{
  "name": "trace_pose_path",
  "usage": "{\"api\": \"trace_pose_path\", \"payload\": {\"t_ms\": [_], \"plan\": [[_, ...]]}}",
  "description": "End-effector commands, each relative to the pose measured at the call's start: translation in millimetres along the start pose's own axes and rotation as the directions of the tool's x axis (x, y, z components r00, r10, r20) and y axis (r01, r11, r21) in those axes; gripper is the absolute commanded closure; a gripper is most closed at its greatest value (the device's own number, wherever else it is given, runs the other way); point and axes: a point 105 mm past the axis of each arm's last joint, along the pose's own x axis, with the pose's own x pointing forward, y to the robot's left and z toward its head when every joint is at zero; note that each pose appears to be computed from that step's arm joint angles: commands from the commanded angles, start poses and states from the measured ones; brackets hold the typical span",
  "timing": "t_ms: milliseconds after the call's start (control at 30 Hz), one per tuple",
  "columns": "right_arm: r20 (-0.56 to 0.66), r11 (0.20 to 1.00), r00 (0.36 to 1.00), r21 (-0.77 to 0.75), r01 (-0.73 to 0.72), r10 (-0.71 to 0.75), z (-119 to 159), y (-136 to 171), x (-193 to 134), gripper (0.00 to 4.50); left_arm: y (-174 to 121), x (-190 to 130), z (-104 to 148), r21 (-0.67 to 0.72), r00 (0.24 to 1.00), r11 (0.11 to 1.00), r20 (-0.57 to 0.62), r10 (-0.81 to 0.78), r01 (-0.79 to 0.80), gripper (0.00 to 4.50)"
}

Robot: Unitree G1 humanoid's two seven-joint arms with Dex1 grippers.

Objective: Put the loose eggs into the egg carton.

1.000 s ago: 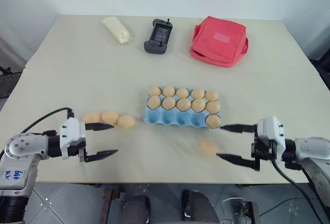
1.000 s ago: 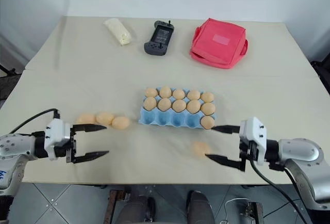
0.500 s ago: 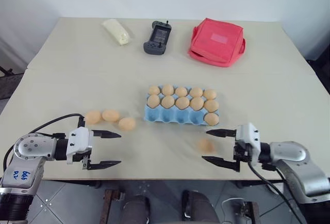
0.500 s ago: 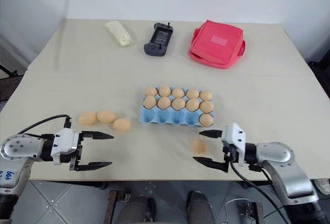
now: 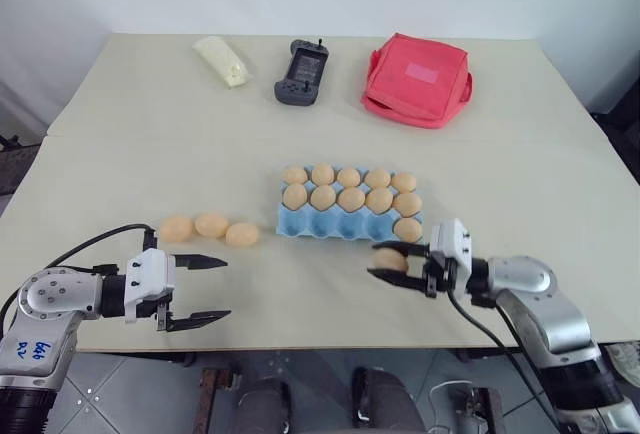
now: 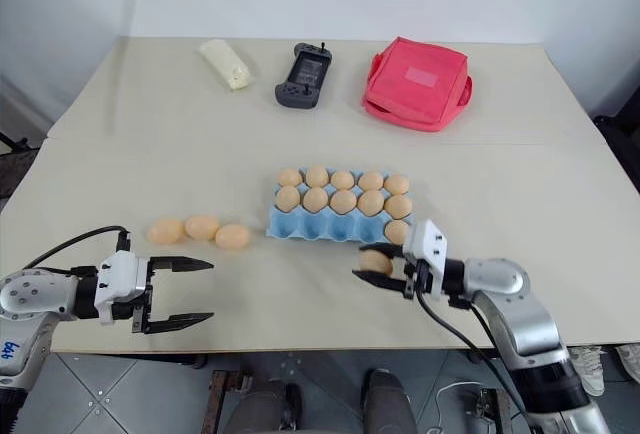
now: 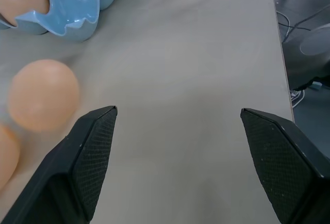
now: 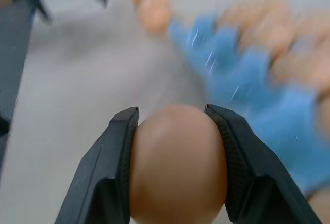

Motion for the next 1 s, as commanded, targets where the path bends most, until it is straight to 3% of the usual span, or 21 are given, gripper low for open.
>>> {"api": "trace_pose_path", "payload": {"t_ms": [33,233,400,533,833,1000], "plan": [[0.049,0.996,0.996,-0.040,0.078,-0.076,18,-25,0,2.57,3,-1,6,0.034,1.000,0.999,-0.004,0.018,-0.018,0.41],[-0.004,0.990,0.995,-0.101,0.100,-0.101,9,-49,13,2.57,8,2,6,0.043,0.999,0.998,0.002,0.037,-0.037,0.41],[0.019,0.993,0.997,-0.096,0.073,-0.072,15,-46,9,1.18,9,-3,7,0.016,0.996,0.996,0.012,0.084,-0.084,0.41],[0.021,0.995,0.999,-0.095,-0.029,0.031,24,-27,-4,0.04,27,-21,9,0.011,0.970,0.970,0.027,0.241,-0.242,0.41],[-0.030,0.994,0.999,-0.103,-0.036,0.033,24,-19,-49,0.04,32,-90,-18,-0.112,0.917,0.911,-0.102,0.387,-0.397,0.41],[-0.032,0.994,0.999,-0.105,0.011,-0.014,23,-25,-60,0.04,36,-83,-16,-0.115,0.920,0.913,-0.070,0.386,-0.392,0.41]]}}
